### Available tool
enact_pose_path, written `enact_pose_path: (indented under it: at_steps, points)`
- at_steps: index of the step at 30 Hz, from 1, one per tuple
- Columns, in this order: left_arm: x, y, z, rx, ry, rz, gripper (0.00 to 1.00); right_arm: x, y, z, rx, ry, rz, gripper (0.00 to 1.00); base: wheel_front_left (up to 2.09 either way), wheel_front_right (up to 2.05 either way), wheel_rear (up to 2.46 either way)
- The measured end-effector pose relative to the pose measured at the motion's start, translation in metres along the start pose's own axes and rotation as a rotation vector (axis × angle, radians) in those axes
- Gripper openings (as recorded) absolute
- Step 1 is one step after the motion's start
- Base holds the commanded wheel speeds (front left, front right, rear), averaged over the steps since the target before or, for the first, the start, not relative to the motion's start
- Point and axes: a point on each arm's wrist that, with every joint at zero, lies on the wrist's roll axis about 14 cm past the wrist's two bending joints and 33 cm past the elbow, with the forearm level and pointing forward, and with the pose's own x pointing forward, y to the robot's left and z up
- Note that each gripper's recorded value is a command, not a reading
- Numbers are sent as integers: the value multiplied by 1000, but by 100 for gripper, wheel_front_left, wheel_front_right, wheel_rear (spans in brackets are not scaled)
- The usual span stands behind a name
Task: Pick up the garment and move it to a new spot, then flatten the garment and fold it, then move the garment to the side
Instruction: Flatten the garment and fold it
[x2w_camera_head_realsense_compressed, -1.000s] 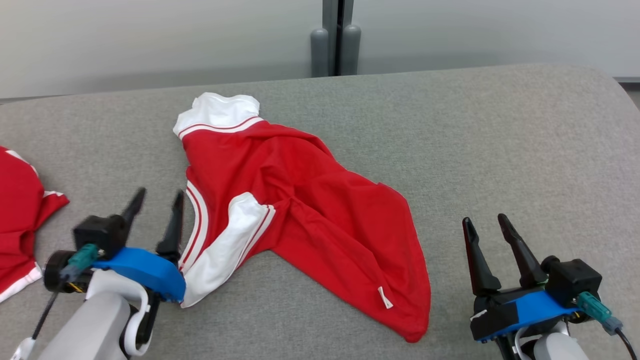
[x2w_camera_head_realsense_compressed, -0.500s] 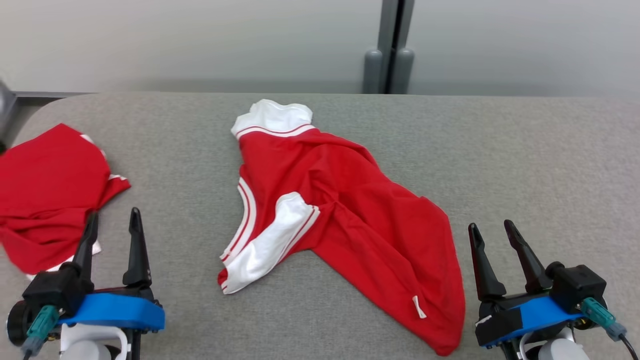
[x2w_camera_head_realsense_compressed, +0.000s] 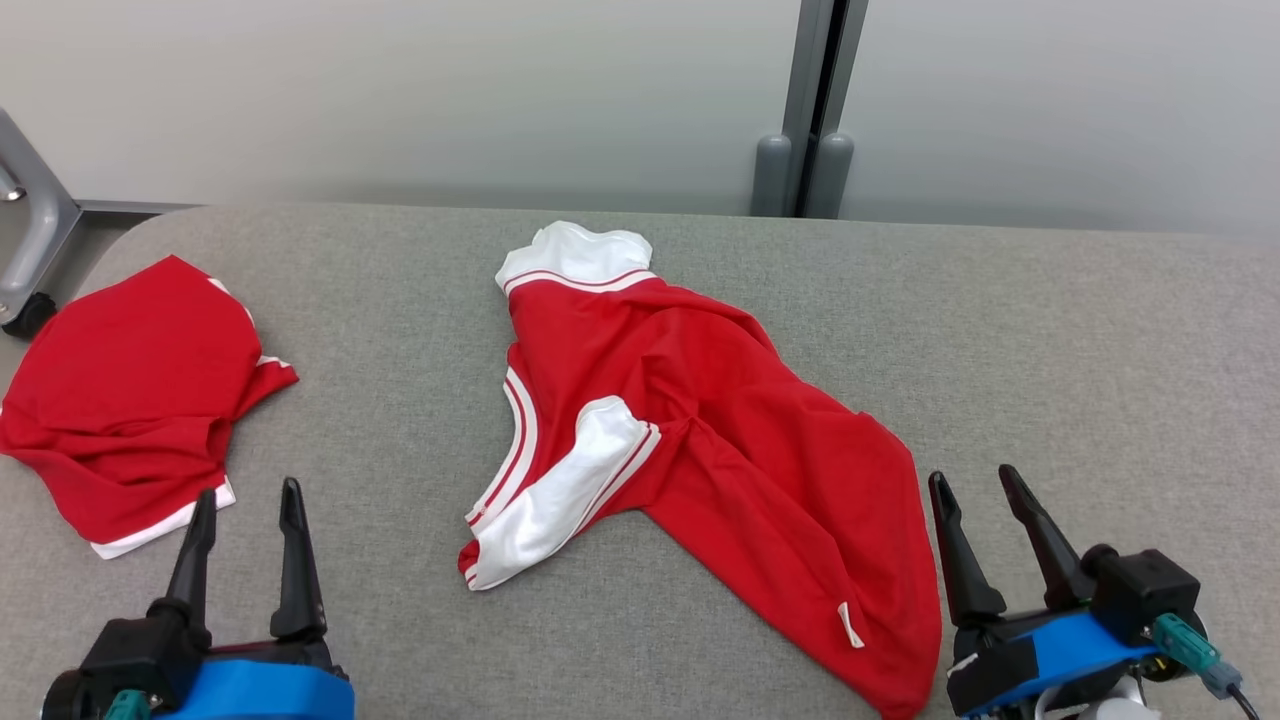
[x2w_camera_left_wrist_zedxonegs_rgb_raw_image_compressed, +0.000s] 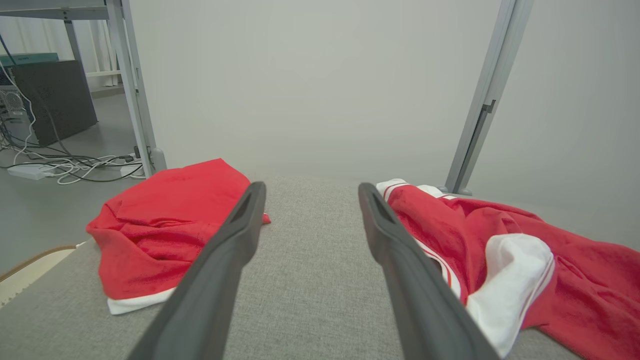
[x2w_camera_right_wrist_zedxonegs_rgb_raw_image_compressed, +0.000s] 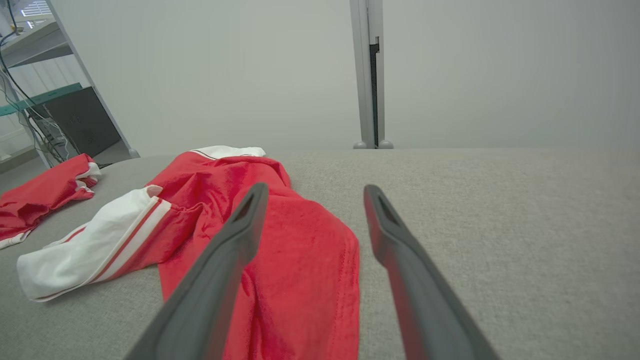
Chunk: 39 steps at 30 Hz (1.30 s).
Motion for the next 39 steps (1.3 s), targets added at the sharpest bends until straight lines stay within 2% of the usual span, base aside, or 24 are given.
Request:
enact_pose_path:
  at_steps: [7, 17, 24, 30, 34, 39]
  points:
    - [-6, -5, -5, 3, 8, -7, 100, -14, -9, -9, 3, 30, -34, 100, 0, 0, 0]
    - [-4, -5, -12, -2, 28, -4, 100, -36, -15, -53, -10, 177, -40, 100, 0, 0, 0]
    - [5, -10, -15, -6, 33, -12, 100, 9, -11, -38, -101, 168, 38, 100, 0, 0, 0]
    - [15, -11, -16, -3, 33, -12, 100, 54, -14, -37, -190, 223, 87, 100, 0, 0, 0]
    - [20, -8, -17, -1, 35, -1, 100, 67, -17, -60, -219, 326, 101, 100, 0, 0, 0]
    - [19, -2, -19, 1, 43, 17, 100, 62, -16, -100, -225, 487, 119, 100, 0, 0, 0]
